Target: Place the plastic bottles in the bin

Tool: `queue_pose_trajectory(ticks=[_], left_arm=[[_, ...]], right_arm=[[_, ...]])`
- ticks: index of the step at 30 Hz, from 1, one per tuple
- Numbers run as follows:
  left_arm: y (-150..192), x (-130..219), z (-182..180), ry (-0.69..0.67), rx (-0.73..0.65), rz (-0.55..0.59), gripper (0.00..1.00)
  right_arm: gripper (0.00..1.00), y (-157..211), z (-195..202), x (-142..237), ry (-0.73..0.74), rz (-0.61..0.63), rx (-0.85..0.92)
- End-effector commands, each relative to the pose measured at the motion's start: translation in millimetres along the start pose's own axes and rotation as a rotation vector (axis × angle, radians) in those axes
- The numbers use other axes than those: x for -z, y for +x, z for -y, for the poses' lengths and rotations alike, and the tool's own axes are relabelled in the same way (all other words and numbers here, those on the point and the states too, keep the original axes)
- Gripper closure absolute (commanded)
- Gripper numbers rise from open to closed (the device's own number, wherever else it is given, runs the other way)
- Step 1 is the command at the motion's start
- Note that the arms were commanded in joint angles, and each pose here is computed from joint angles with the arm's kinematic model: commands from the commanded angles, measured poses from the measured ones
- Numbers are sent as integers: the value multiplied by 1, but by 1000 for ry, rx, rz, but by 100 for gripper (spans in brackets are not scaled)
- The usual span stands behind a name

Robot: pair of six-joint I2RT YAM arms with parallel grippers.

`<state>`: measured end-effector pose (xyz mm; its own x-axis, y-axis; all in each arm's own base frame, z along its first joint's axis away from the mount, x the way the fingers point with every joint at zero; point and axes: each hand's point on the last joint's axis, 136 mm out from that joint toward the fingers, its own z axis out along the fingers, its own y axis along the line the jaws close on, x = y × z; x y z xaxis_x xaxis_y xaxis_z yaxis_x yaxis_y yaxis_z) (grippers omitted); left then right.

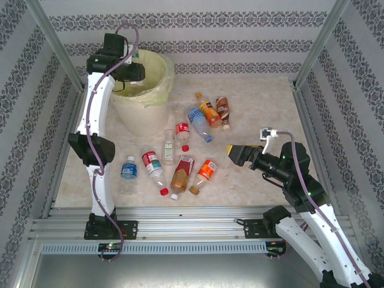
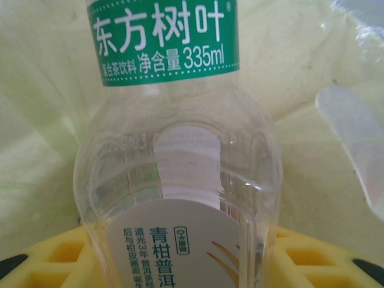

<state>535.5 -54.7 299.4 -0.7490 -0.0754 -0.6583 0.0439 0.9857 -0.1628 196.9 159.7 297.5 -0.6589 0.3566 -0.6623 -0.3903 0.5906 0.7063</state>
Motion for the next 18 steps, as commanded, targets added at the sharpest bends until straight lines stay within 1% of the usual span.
queue_pose_trajectory(ticks=[1,9,13,18], left_arm=[[15,-15,-5,1,30,-67,49],[35,-38,-5,6,57,-141,45],[38,-40,-2,32,72,-152,34],[30,-30,10,87,73,-123,17]], right_arm=[[2,-3,2,5,16,23,19],[2,-1,6,4,28,19,4],[3,0,7,1,28,12,-4],[3,1,10,0,33,6,-8]])
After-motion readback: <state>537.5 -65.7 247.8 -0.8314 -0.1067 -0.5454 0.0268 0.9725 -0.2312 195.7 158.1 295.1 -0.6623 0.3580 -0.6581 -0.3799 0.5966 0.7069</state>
